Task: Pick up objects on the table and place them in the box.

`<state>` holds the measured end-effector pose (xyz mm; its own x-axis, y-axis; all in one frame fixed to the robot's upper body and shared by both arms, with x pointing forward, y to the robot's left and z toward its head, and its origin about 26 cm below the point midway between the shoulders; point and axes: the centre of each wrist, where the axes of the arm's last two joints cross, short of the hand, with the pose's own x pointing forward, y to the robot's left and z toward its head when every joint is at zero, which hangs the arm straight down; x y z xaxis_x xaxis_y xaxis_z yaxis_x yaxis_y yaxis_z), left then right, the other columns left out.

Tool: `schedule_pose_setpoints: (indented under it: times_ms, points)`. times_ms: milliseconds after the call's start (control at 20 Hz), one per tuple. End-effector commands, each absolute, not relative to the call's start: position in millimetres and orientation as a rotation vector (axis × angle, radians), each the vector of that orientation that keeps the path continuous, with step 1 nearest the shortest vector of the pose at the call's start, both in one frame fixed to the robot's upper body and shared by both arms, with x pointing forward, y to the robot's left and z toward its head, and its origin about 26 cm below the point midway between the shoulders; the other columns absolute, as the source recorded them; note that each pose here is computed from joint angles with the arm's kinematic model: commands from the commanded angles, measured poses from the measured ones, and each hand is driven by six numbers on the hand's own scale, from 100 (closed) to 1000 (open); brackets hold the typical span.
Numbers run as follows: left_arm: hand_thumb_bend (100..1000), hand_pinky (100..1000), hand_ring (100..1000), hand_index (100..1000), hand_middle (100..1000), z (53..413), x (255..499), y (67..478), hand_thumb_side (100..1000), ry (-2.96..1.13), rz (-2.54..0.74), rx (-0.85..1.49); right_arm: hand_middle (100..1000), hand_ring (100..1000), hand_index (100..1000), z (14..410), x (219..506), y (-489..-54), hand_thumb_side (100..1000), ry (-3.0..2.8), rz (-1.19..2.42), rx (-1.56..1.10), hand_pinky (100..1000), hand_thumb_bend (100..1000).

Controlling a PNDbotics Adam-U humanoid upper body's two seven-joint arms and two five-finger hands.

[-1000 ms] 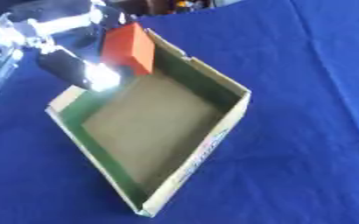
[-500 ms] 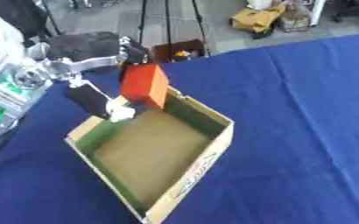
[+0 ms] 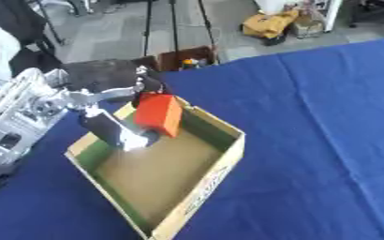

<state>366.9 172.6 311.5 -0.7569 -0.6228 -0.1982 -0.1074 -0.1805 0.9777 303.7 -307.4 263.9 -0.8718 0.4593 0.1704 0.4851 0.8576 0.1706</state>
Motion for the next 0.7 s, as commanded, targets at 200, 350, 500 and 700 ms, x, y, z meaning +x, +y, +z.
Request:
schedule_pose_setpoints:
  times_ms: [200,350,500,700]
  points:
    - [100,194,447,792,460,321.1,363.0,174.7,361,-1.742,-2.009,0.886,784,696,739,272.5,299.9,-308.2,571,-2.94,-0.311,-0.762,744,100]
    - [100,194,447,792,459,321.5,362.8,175.2,361,-1.743,-2.007,0.894,784,696,739,272.7,300.0,-308.0,563,-2.942,-0.314,-0.761,744,100]
    - [100,194,448,792,459,321.1,363.4,176.6,361,-1.737,-2.004,0.899,784,696,739,272.6,300.0,-308.0,563,-2.941,-0.315,-0.762,744,100]
    - [100,189,443,790,453,322.8,364.7,180.4,361,-1.749,-1.966,0.9,785,696,739,272.2,300.1,-307.8,560,-2.939,-0.321,-0.762,744,100]
